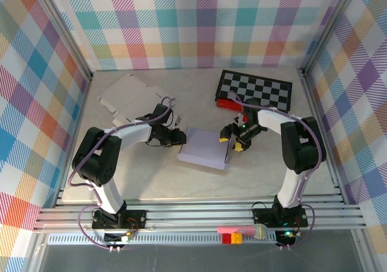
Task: Fold the paper box
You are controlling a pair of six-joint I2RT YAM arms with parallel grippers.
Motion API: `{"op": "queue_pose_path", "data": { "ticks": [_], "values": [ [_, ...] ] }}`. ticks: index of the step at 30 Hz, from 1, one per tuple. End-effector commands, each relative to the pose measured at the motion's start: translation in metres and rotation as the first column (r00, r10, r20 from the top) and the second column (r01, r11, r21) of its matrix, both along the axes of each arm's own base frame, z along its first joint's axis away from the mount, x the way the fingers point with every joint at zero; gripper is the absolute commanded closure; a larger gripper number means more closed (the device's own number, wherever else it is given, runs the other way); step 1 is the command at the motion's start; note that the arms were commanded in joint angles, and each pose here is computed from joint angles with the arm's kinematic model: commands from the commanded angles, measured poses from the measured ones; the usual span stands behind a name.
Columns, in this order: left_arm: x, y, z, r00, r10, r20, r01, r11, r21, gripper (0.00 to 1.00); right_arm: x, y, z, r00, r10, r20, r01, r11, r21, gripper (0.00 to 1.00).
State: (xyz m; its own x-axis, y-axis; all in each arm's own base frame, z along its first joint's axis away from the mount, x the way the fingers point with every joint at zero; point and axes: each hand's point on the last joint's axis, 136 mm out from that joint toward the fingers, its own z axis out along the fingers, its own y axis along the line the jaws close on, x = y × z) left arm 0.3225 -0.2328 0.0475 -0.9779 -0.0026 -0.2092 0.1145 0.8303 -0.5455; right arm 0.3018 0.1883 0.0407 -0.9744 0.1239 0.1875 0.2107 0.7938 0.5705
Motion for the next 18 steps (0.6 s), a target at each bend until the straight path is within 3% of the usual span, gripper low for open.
{"op": "queue_pose_path", "data": {
  "ticks": [1, 6, 13, 18],
  "values": [
    [-0.005, -0.003, -0.003, 1.0, 0.001, -0.02, -0.001, 1.0, -0.014, 0.71, 0.0, 0.008, 0.0, 1.0, 0.03, -0.004, -0.03, 0.997, 0.068, 0.27],
    [-0.001, -0.013, -0.004, 1.0, -0.004, -0.001, 0.003, 0.999, -0.033, 0.74, -0.001, 0.009, -0.002, 0.999, 0.032, -0.01, -0.031, 0.997, 0.077, 0.27],
    [-0.002, -0.01, -0.011, 0.999, 0.033, -0.016, -0.033, 0.999, -0.029, 0.92, -0.005, 0.013, 0.0, 0.999, 0.053, 0.013, -0.054, 0.992, 0.116, 0.27],
    [-0.003, -0.005, -0.018, 0.997, 0.063, -0.043, -0.065, 0.997, -0.052, 0.95, -0.004, 0.012, 0.01, 0.992, 0.065, 0.111, -0.08, 0.988, 0.135, 0.22]
  ]
}}
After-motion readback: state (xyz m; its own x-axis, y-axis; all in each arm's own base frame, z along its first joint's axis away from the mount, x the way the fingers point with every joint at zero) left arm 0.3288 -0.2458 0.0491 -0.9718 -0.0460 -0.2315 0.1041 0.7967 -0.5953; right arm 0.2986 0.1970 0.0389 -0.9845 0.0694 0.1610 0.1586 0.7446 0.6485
